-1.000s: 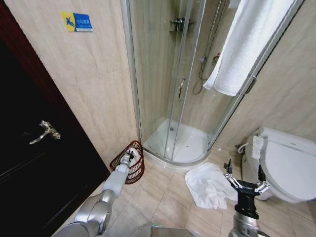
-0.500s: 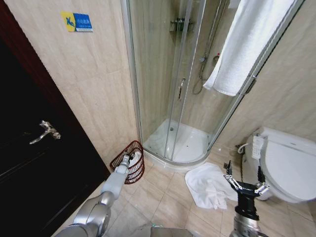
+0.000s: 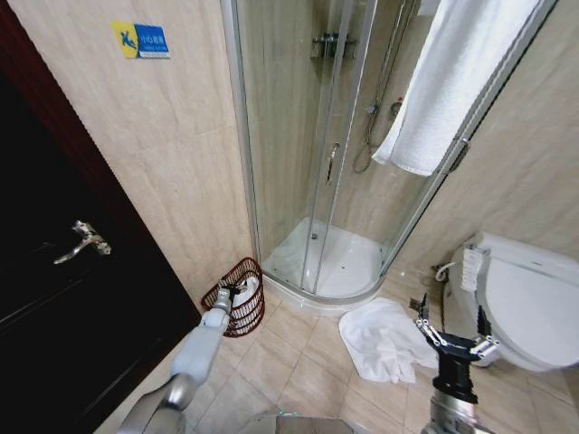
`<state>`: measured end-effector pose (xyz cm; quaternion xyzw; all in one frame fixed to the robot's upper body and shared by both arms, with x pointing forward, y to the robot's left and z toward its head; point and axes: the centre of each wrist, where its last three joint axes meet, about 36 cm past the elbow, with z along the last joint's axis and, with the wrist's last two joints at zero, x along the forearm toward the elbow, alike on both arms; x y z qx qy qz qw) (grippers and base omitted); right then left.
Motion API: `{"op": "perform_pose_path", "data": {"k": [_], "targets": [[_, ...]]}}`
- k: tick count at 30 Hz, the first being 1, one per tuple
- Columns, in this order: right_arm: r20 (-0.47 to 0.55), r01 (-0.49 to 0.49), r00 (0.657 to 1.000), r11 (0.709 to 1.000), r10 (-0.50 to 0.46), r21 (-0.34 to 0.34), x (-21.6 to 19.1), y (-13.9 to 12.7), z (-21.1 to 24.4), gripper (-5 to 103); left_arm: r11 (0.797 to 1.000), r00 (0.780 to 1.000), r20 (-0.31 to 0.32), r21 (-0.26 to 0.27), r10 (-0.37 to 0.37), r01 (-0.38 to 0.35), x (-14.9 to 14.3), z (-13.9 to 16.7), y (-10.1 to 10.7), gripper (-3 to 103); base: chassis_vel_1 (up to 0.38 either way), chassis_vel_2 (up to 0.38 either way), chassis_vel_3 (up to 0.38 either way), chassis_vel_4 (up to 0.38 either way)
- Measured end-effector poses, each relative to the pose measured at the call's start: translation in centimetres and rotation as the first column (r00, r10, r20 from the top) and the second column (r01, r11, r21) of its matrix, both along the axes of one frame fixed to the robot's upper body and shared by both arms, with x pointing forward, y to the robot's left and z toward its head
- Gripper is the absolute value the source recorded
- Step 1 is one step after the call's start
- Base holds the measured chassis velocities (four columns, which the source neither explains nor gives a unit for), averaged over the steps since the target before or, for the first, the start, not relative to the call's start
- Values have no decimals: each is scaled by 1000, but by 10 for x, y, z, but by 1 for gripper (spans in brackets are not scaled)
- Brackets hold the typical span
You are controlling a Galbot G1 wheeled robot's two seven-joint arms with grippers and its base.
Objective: Discard the used towel into the hamper.
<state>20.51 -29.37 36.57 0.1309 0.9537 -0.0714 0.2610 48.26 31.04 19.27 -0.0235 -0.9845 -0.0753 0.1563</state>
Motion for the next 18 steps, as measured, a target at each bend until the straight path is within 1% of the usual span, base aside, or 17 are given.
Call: {"op": "perform_pose_path", "data": {"k": [2, 3, 4, 6, 8, 9, 10, 12, 13, 15, 16, 18], "targets": [[8, -1, 1000, 1000, 1, 2, 2, 1, 5, 100, 1000, 1000, 18, -31, 5, -4, -12, 15, 4, 100, 0, 0, 0, 0], [8, -1, 1000, 1000, 1, 2, 2, 1, 5, 100, 1000, 1000, 18, -31, 5, -4, -12, 15, 4, 100, 0, 0, 0, 0], [11, -1, 1000, 1000, 1, 2, 3, 1, 7, 100, 999, 999, 32, -40, 3, -2, -19, 21, 5, 100, 0, 0, 0, 0], [12, 6, 1000, 1000, -6, 4, 4, 2, 10, 100, 998, 999, 39, -63, 5, -3, -33, 29, 5, 100, 0, 0, 0, 0], [11, 12, 1000, 1000, -12, 7, 5, 4, 13, 100, 995, 999, 48, -97, 8, -3, -56, 39, 3, 100, 0, 0, 0, 0], [11, 12, 1000, 1000, -12, 7, 5, 4, 13, 100, 995, 999, 48, -97, 8, -3, -56, 39, 3, 100, 0, 0, 0, 0], [13, 12, 1000, 1000, -12, 7, 5, 4, 14, 100, 994, 999, 53, -110, 9, -4, -72, 44, 2, 100, 0, 0, 0, 0], [20, 12, 1000, 1000, -12, 6, 5, 5, 19, 100, 991, 997, 73, -131, 9, 1, -93, 58, 0, 100, 0, 0, 0, 0], [20, 12, 1000, 1000, -12, 6, 5, 5, 19, 100, 991, 997, 73, -131, 9, 1, -93, 58, 0, 100, 0, 0, 0, 0], [22, 14, 1000, 1000, -14, -6, 4, 5, 25, 100, 990, 994, 106, -140, 2, 13, -109, 74, -3, 100, 0, 0, 0, 0], [22, 14, 1000, 1000, -14, -6, 4, 5, 25, 100, 990, 994, 106, -140, 2, 13, -109, 74, -3, 100, 0, 0, 0, 0], [32, 20, 999, 1000, -19, -19, 4, 4, 33, 100, 988, 991, 137, -150, -6, 27, -122, 89, -8, 100, 0, 0, 0, 0]]}}
